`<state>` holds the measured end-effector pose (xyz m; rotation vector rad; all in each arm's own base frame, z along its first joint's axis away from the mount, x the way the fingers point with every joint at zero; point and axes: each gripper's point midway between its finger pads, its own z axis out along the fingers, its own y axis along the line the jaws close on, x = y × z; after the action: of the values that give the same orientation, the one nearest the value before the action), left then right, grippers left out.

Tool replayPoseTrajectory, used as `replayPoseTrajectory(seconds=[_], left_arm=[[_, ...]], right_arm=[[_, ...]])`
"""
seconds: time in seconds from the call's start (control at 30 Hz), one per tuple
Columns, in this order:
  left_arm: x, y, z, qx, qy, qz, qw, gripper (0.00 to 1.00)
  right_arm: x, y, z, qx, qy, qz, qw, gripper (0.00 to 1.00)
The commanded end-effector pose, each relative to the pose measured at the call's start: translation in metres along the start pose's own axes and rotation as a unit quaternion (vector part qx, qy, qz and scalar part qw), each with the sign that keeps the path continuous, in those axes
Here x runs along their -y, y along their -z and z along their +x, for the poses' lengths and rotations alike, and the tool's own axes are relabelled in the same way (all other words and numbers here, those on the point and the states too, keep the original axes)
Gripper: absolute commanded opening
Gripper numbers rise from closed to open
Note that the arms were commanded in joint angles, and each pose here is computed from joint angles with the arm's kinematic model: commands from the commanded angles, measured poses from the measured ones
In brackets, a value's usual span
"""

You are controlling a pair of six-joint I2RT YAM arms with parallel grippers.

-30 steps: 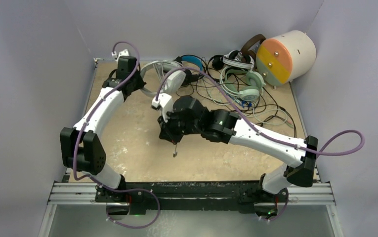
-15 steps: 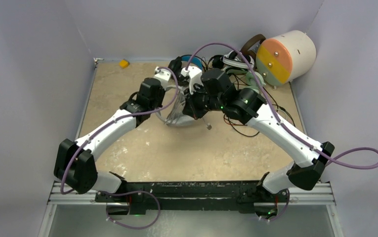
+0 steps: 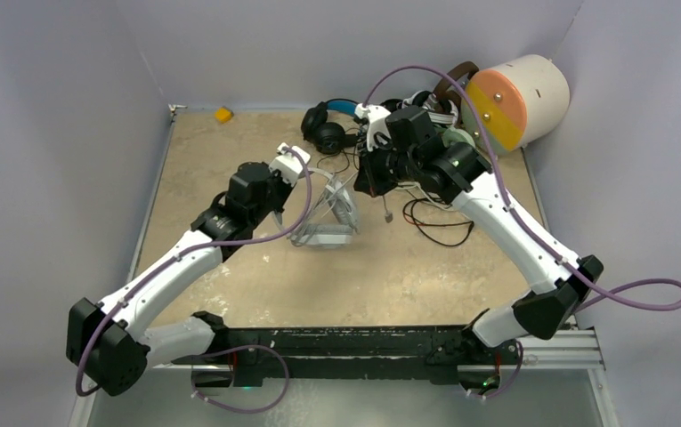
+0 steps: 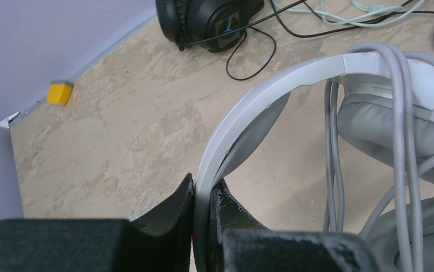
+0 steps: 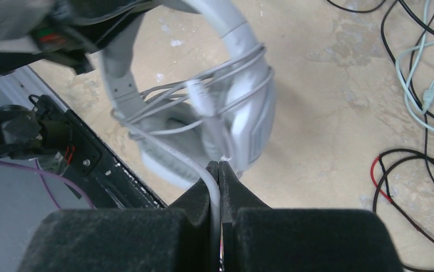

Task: Wrap the headphones
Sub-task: Wrap the headphones cable around the headphones.

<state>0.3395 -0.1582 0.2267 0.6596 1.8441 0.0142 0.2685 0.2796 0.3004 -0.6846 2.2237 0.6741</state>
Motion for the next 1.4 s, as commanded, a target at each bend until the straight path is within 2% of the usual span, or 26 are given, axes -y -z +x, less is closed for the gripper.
replayPoseTrajectory(seconds=[0.0,0.1,0.43,0.67,0.83,0.87,0.93,1.0,1.13,1.37], left_arm=[[0.015,0.014,-0.011,0.048,-0.004,0.05,0.998,0.0],[0.028,0.022,-0.013,0.066,-0.011,0.085,0.994,0.0],[0.063,0.025,-0.002,0.057,-0.035,0.164,0.984,0.0],[0.054,0.024,-0.006,0.052,0.0,0.135,0.989,0.0],[0.066,0.03,-0.013,0.063,0.028,0.166,0.984,0.0],[0.069,0.032,-0.015,0.064,0.034,0.174,0.982,0.0],[0.072,0.036,-0.021,0.068,0.049,0.187,0.979,0.0],[0.075,0.046,-0.033,0.079,0.062,0.205,0.974,0.0],[0.077,0.067,-0.058,0.113,0.095,0.231,0.962,0.0],[0.083,0.1,-0.095,0.141,0.159,0.281,0.936,0.0]], right_arm=[[0.021,0.004,-0.022,0.027,-0.016,0.013,0.999,0.0],[0.032,-0.003,-0.023,0.018,-0.028,0.019,0.999,0.0],[0.054,-0.019,-0.022,0.005,-0.058,0.022,0.998,0.0],[0.081,-0.031,-0.002,-0.013,-0.086,0.037,0.996,0.0],[0.092,-0.037,0.021,-0.016,-0.101,0.038,0.994,0.0],[0.095,-0.038,0.026,-0.02,-0.102,0.039,0.994,0.03],[0.099,-0.042,0.036,-0.025,-0.104,0.046,0.993,0.14],[0.103,-0.045,0.043,-0.029,-0.105,0.055,0.993,0.18],[0.108,-0.048,0.053,-0.026,-0.113,0.059,0.992,0.16],[0.106,-0.048,0.056,0.0,-0.105,0.052,0.993,0.15]])
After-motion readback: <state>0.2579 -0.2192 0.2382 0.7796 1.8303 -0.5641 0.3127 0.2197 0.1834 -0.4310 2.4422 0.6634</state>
